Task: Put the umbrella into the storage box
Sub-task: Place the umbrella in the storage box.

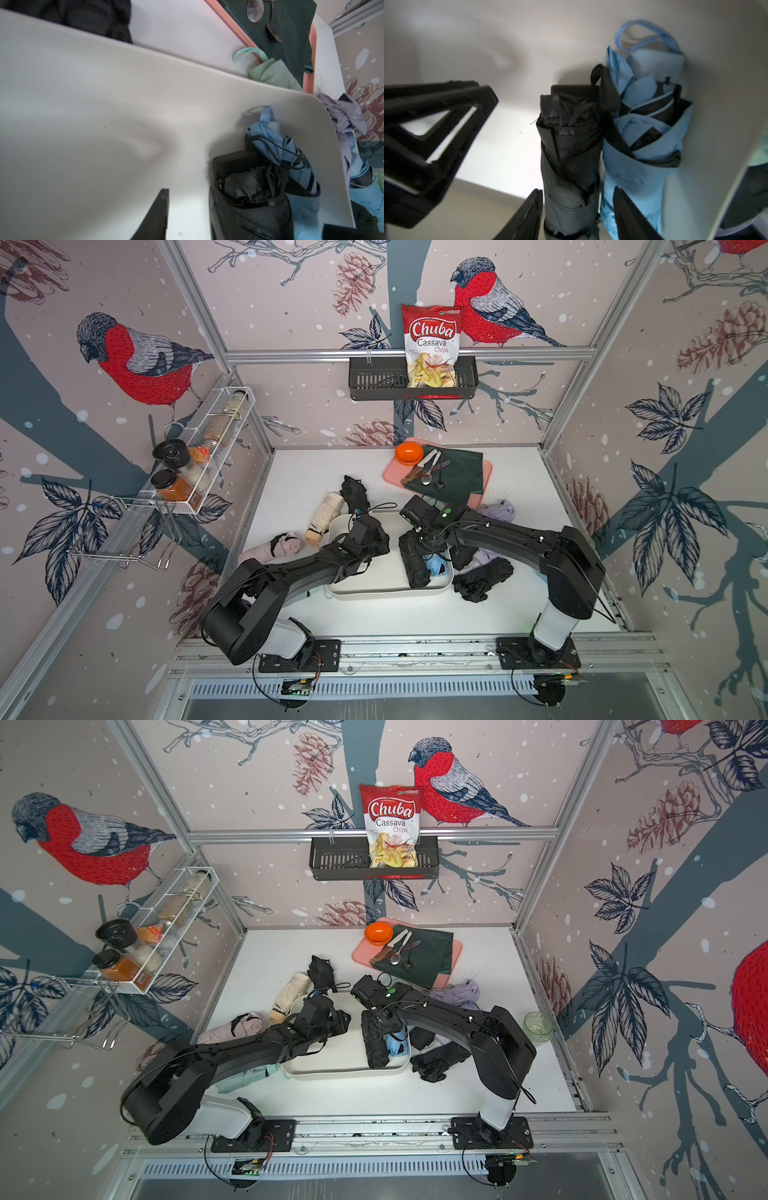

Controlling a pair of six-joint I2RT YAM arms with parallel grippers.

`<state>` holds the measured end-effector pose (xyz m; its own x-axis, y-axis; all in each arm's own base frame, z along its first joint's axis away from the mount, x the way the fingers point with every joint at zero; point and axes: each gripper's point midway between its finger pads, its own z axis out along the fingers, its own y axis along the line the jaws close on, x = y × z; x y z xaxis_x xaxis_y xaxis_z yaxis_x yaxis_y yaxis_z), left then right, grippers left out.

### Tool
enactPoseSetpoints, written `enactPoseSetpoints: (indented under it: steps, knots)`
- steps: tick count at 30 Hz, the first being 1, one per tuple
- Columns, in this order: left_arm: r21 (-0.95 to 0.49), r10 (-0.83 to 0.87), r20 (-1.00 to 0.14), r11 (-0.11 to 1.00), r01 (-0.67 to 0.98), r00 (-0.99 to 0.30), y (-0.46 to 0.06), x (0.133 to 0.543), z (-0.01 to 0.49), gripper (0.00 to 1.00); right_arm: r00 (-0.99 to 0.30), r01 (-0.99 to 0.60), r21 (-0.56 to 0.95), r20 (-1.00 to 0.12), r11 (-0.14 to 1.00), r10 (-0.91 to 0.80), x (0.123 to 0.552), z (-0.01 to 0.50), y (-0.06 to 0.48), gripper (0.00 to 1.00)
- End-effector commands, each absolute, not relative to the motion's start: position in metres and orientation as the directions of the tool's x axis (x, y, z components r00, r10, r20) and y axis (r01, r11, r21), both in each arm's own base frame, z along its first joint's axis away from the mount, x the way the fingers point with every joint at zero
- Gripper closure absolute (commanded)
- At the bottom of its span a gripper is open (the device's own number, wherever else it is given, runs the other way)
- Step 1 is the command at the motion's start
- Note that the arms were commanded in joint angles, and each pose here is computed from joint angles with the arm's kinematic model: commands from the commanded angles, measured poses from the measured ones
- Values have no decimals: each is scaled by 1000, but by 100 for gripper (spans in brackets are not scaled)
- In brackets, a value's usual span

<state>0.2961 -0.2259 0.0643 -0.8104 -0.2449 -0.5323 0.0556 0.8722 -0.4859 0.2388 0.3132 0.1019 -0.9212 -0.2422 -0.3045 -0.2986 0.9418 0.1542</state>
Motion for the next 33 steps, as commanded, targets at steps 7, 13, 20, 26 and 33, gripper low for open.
enactPoseSetpoints:
  steps: [7,13,20,26,33]
  knots:
    - [-507,-137,-539,841,190,-831,-270,290,63,72,-915,-118,181,-401,976,-36,266,128,253,56]
    - [-503,-120,-535,841,201,-836,-276,294,57,77,-914,-33,256,-400,966,75,274,113,224,68]
    - [-511,-111,-525,834,208,-844,-280,294,53,80,-921,-75,333,-384,940,63,276,99,238,71]
    - [-543,-111,-510,810,219,-853,-288,292,52,80,-926,-83,339,-373,937,52,279,91,245,75]
    - [-540,-141,-507,821,185,-850,-282,293,48,77,-924,-56,312,-376,949,69,280,91,236,74]
